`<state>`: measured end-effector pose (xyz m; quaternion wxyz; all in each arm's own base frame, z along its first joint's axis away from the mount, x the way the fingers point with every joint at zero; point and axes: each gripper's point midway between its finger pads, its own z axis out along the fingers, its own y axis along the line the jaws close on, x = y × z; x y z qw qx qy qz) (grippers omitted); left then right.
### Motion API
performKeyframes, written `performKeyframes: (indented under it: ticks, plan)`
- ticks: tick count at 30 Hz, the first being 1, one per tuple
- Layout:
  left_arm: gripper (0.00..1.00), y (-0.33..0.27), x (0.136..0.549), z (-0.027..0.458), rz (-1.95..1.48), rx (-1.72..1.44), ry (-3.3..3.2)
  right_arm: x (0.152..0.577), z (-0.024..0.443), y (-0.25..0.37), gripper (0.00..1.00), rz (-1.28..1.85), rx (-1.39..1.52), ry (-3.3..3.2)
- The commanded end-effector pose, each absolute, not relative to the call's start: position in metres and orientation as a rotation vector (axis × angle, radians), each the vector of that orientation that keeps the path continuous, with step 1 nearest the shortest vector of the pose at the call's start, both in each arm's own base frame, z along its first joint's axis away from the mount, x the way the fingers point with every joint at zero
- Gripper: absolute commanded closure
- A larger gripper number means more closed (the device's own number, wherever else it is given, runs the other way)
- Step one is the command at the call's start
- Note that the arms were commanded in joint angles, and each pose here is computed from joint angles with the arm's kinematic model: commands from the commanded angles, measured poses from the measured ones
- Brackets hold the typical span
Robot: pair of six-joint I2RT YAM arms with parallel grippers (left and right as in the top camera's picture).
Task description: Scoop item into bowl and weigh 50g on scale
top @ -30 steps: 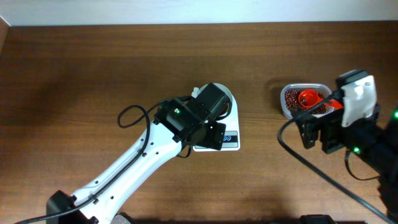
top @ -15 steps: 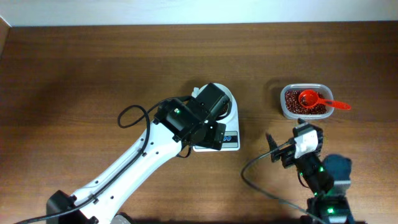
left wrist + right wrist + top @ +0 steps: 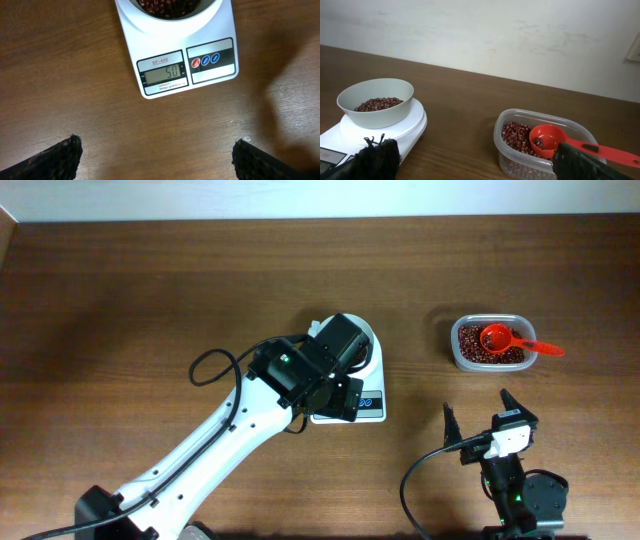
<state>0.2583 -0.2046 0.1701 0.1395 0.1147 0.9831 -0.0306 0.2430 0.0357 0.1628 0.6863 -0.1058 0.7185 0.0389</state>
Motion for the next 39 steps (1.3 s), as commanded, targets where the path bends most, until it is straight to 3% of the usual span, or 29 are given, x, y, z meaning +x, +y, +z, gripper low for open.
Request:
performKeyframes:
  ticks: [1, 27, 35, 39]
  plan:
    - [0.01, -0.205, 0.258, 0.17, -0.089, 0.327, 2.841, 0.243, 0.159, 0.035, 0.01, 0.093, -0.225, 1.619]
    - [0.01, -0.205, 0.258, 0.172, -0.093, 0.326, 2.836, 0.243, 0.159, 0.035, 0.01, 0.093, -0.225, 1.619]
    - [0.01, -0.147, 0.249, 0.298, -0.179, 0.143, 2.368, 0.243, 0.159, 0.035, 0.01, 0.093, -0.225, 1.619]
    - [0.01, -0.122, 0.249, 0.295, -0.301, 0.005, 2.194, 0.243, 0.159, 0.035, 0.01, 0.093, -0.225, 1.619]
